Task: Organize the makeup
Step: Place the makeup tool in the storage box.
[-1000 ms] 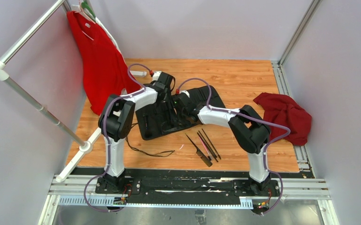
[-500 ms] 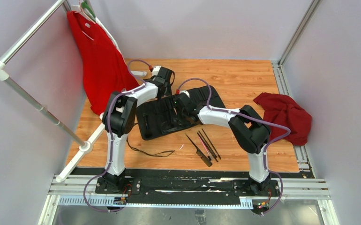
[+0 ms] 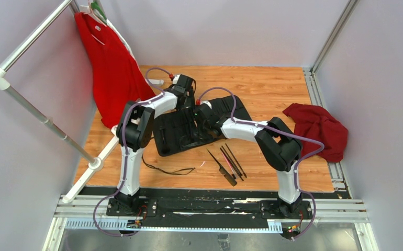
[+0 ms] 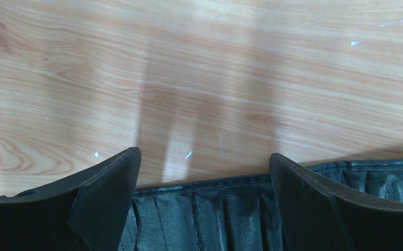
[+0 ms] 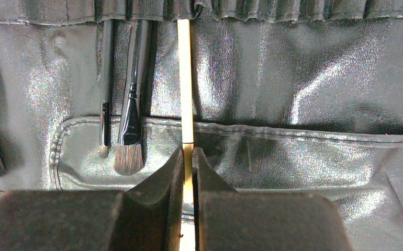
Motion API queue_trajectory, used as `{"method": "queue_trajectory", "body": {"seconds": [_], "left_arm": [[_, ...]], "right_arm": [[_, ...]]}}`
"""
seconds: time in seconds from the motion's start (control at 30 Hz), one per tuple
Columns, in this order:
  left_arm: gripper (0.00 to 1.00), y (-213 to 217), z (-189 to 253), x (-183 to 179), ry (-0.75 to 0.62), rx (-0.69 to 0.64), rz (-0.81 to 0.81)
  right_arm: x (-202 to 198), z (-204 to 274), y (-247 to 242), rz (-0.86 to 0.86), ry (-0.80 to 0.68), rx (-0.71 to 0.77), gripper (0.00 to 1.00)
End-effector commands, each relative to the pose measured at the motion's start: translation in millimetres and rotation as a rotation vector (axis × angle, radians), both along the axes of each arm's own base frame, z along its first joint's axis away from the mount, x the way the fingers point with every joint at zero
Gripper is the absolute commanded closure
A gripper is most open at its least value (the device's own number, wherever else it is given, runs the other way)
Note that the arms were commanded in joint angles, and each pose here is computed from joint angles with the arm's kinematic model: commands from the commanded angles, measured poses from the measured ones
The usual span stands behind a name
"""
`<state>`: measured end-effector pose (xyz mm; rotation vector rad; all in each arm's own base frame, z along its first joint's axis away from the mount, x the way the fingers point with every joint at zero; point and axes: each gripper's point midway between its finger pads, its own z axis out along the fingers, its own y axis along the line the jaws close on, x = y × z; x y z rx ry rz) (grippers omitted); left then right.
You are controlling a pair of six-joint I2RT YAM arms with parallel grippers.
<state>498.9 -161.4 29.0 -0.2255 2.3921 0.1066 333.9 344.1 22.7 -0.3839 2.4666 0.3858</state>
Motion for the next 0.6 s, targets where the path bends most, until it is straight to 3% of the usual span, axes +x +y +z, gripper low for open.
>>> {"method": "queue_trajectory", "body": {"seconds": [0.0, 0.57], "left_arm": [[0.02, -8, -16, -11, 0.059, -0.040, -0.058], [0.01, -10, -32, -46, 0.123, -0.101, -0.095]], "right_arm": [[-5, -24, -19, -0.015, 0.054, -0.061, 0.99], [16, 1, 0, 0.016, 0.002, -0.044, 0.99]]}}
